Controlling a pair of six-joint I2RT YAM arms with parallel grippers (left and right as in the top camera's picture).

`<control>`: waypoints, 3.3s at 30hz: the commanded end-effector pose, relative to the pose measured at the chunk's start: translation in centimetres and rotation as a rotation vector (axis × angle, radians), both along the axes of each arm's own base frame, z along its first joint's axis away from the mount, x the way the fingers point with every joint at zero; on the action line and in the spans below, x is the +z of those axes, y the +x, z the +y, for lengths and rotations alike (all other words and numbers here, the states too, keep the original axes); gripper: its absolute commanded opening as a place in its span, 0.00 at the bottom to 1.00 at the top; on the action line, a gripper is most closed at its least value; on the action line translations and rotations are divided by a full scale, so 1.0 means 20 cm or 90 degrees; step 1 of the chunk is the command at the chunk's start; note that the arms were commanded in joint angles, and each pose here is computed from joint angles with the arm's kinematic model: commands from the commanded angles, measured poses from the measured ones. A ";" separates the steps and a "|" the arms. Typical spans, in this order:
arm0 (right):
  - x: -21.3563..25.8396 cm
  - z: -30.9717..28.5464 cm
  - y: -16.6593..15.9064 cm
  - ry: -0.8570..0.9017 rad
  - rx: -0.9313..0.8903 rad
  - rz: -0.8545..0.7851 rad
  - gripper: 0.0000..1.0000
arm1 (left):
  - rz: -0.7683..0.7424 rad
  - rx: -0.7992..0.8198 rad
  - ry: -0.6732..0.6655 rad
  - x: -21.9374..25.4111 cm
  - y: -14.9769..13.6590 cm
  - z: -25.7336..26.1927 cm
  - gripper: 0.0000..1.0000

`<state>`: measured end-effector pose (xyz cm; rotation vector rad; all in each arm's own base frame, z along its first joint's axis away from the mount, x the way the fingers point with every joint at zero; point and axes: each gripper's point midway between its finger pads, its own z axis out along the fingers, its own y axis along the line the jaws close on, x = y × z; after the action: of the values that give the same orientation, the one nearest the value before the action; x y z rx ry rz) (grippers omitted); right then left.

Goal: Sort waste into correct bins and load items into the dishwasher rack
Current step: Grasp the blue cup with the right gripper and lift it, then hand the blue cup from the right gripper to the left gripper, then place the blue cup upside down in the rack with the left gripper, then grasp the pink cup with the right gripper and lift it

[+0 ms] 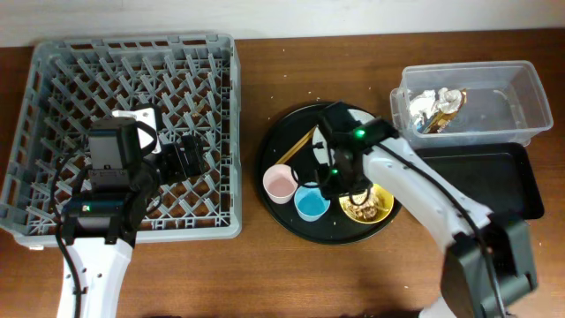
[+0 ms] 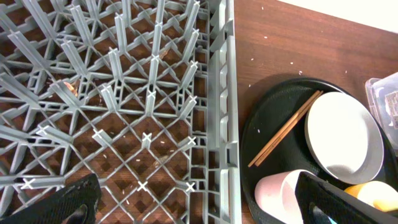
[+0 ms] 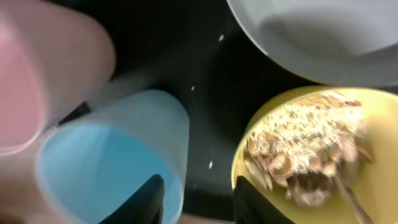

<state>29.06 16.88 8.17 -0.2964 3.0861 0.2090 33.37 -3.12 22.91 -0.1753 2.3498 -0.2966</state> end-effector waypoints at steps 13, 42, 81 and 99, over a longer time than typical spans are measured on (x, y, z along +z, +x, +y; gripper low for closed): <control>0.99 0.08 0.16 0.430 0.160 -0.257 0.04 | -0.091 -0.365 -0.411 0.40 -0.08 -0.44 0.99; 0.96 0.09 0.21 0.498 0.140 -0.218 0.62 | 0.045 -0.075 -0.319 0.07 0.00 -0.08 0.59; 0.40 0.15 0.18 0.079 0.124 -0.138 0.52 | 0.186 -0.010 -0.099 0.06 0.00 0.16 0.87; 0.81 0.28 0.25 0.434 0.189 -0.180 0.04 | 0.094 -0.296 -0.385 0.35 0.00 -0.37 0.96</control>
<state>35.32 21.47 14.84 -0.4795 2.8252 0.7701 33.83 -7.50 27.05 -0.0673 2.4859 -0.9650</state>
